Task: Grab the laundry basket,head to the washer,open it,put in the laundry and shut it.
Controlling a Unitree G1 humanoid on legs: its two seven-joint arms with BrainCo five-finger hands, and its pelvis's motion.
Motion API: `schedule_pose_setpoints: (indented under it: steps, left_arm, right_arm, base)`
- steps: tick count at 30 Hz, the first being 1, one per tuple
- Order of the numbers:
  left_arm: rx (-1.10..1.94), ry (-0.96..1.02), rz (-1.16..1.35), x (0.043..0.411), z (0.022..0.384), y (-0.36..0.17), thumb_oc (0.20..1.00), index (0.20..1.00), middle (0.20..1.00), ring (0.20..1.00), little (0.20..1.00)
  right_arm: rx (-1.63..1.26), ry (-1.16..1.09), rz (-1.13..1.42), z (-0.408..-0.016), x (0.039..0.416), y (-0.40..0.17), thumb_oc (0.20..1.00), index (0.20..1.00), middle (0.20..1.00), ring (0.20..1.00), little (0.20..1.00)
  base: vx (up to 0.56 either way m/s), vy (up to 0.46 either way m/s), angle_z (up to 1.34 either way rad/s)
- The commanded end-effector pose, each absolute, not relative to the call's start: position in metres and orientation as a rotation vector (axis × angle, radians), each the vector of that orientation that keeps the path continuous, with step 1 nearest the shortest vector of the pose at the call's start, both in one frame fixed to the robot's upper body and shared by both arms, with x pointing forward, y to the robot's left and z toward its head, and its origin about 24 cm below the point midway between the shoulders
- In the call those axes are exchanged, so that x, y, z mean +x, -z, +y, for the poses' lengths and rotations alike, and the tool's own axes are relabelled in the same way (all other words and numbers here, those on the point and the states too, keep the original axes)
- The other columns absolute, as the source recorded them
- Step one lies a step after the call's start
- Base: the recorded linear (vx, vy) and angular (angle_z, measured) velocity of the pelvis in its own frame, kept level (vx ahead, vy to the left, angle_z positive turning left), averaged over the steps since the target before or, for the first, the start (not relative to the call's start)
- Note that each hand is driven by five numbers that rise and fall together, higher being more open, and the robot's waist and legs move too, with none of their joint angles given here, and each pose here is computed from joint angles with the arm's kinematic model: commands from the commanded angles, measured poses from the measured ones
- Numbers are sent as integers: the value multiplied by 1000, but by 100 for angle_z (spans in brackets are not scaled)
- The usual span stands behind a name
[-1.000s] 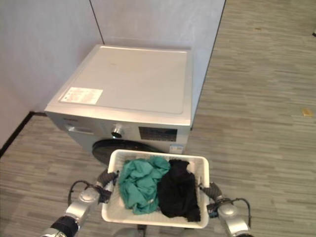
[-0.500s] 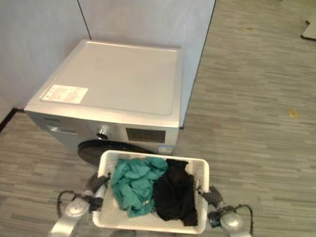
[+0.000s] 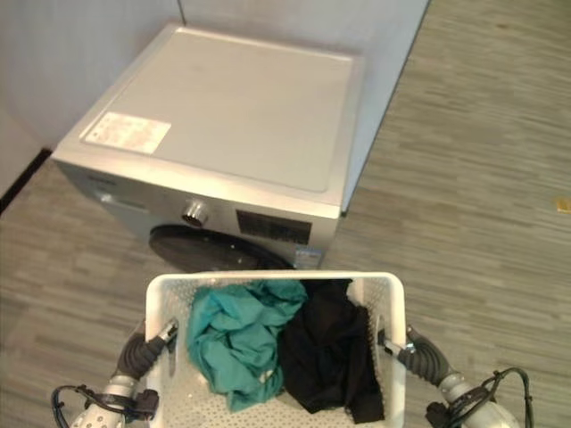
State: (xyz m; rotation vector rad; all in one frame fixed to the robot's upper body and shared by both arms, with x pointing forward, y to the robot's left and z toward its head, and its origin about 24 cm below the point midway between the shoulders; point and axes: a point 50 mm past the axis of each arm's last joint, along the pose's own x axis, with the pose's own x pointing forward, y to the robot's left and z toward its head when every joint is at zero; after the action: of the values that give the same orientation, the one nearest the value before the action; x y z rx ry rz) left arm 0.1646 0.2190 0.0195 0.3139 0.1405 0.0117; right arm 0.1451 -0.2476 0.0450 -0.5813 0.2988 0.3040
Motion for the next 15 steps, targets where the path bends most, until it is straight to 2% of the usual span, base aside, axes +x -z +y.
schedule_pose_setpoints:
  steps: [1, 7, 15]
  left_arm:
    - [462, -286, -50, 191, 282, -67, 200, 200, 200, 200, 200]
    - [512, -263, -134, 201, 274, -83, 200, 200, 200, 200, 200]
    - [644, -263, -271, 206, 280, -119, 200, 200, 200, 200, 200]
  right_arm:
    - [-554, -195, 182, -264, 157, -65, 200, 200, 200, 200, 200]
    - [-533, -182, 98, -257, 160, -78, 200, 200, 200, 200, 200]
    - [-648, -78, -126, -265, 179, -124, 200, 200, 200, 200, 200]
  base:
    - [-249, 22, 66]
    - [-108, 229, 17]
    - [-128, 245, -3]
